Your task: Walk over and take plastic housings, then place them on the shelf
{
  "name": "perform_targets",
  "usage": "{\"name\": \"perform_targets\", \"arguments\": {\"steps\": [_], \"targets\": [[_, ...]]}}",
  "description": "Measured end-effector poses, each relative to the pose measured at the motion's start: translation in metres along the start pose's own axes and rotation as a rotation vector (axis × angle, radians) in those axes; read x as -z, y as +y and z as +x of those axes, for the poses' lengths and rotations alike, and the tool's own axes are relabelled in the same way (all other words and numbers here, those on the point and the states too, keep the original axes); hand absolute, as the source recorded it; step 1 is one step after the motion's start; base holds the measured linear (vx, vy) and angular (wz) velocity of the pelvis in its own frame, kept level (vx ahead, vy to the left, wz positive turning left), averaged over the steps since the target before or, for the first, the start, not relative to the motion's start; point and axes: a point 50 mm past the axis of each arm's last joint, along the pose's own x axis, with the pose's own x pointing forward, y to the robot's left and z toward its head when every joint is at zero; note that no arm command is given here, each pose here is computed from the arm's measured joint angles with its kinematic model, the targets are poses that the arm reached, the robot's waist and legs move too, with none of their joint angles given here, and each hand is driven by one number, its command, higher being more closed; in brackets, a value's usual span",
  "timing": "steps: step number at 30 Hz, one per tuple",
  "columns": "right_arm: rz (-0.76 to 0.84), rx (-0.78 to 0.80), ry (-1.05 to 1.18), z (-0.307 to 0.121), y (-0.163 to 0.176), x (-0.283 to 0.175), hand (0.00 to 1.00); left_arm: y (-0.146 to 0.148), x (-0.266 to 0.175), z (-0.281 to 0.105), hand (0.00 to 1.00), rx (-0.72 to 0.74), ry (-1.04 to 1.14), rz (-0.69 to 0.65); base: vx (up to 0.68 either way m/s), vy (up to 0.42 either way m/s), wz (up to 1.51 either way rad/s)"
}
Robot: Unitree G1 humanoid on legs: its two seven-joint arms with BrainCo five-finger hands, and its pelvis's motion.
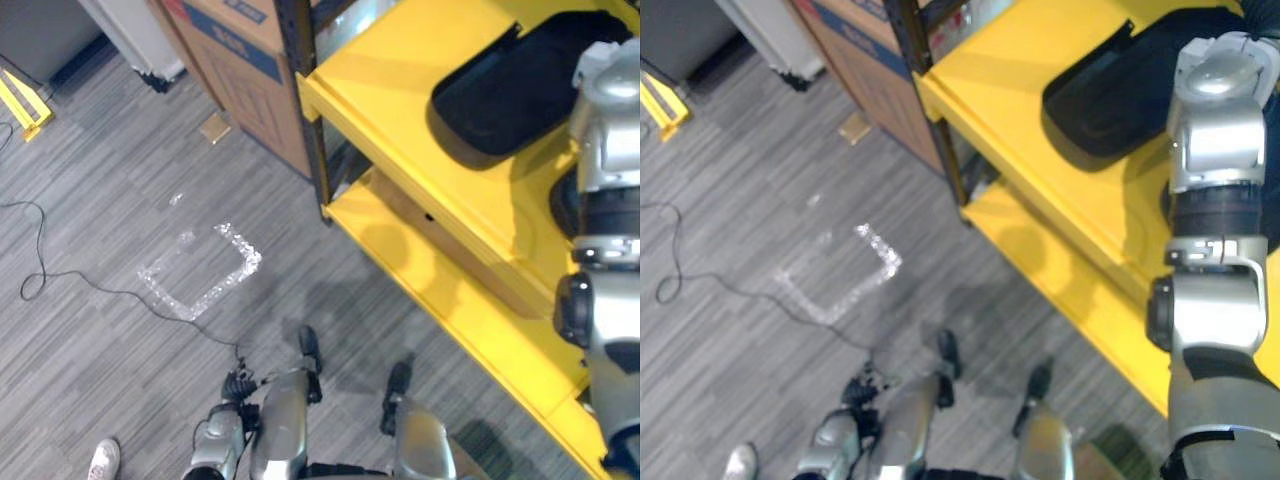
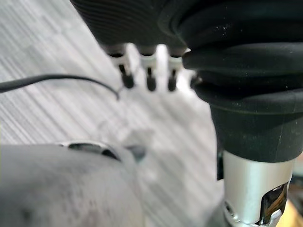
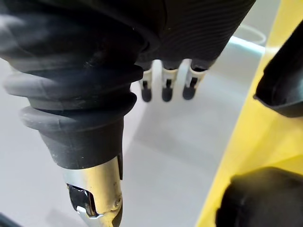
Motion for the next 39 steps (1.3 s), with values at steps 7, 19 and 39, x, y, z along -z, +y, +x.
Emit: {"name": "perform_targets", "arguments": {"steps": [7,19,39], "targets": [[-0.051,-0.092,0.083,-0.004,0.009,0.021,0.0,-0.002,-0.001,0.0,0.0,0.008,-0.002,0.006,0.0,0.0,0.0],[-0.044,-0.296,0.144,-0.009,0.027,0.038,0.0,-0.004,0.001,0.0,0.0,0.005,0.012,-0.022,0.0,0.0,0.0],[-0.1,-0.416,0.108,-0.015,0.038,0.04,0.0,-0.006,0.002,0.0,0.0,0.013,0.032,-0.02,0.0,0.0,0.0]]}}
